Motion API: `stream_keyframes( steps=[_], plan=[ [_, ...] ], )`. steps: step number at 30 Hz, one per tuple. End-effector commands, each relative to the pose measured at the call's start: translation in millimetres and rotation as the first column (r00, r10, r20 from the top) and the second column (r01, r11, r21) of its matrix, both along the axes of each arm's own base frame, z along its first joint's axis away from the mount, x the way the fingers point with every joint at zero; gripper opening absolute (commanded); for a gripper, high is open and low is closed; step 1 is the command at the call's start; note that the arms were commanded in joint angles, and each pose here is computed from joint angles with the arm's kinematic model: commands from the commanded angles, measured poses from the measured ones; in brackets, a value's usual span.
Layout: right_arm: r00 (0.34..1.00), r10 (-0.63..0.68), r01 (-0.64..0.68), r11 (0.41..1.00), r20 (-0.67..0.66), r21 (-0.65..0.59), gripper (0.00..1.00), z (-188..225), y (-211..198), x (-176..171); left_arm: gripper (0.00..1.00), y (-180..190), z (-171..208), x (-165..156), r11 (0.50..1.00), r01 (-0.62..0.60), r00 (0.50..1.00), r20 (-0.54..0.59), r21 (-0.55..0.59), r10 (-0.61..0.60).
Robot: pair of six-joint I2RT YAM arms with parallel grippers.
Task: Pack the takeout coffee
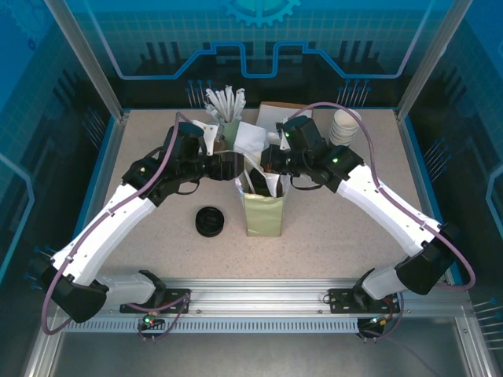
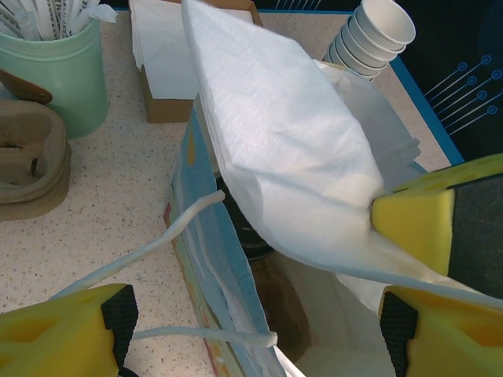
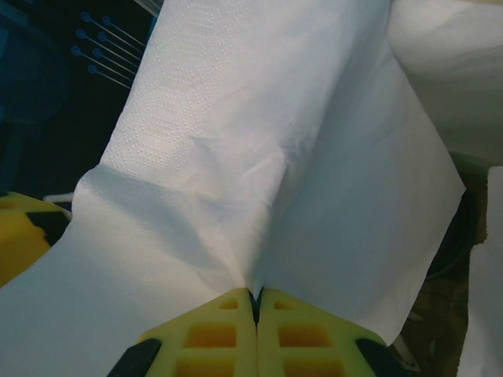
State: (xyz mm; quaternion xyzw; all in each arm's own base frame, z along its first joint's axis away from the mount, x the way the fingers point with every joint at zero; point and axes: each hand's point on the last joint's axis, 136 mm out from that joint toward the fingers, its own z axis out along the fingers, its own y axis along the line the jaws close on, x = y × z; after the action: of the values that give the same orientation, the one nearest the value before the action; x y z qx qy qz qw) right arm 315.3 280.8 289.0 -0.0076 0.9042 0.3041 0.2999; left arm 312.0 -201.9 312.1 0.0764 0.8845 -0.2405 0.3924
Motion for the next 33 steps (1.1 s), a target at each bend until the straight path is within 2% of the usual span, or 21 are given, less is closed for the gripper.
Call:
stream_keyframes(
  steps=[1,10,22,27,31,33],
  plan=[
    [1.0,-0.011,0.008,0.994,-0.021,-0.11,0.0,-23.9,-6.0,-4.4,0.82,0.2,-3.8,0.6,1.0,-0.01,1.0,-0.024,-0.025,0.009],
    [0.998,-0.048,0.039,0.965,-0.028,-0.26,0.0,-46.8,-17.6,-11.5,0.82,6.2,-5.9,-2.2,1.0,-0.02,0.999,-0.028,-0.017,0.02],
    [0.997,-0.055,0.03,0.923,-0.054,-0.384,0.0,-68.9,-24.0,-18.9,0.82,11.1,-7.4,-5.5,1.0,-0.027,0.999,-0.028,-0.014,0.027],
    [0.999,-0.032,0.011,0.903,-0.042,-0.429,0.03,-70.7,-23.8,-19.0,0.82,11.4,-9.1,-6.1,1.0,-0.028,0.999,-0.031,-0.012,0.028],
    [1.0,-0.012,0.001,0.908,-0.023,-0.419,0.04,-64.0,-18.3,-18.1,0.82,11.4,-10.0,-5.7,1.0,-0.028,0.999,-0.033,-0.01,0.028],
    [1.0,-0.002,-0.003,0.912,-0.013,-0.411,0.08,-58.5,-15.3,-16.8,0.82,11.0,-9.9,-5.7,1.0,-0.028,0.999,-0.033,-0.012,0.027]
  ],
)
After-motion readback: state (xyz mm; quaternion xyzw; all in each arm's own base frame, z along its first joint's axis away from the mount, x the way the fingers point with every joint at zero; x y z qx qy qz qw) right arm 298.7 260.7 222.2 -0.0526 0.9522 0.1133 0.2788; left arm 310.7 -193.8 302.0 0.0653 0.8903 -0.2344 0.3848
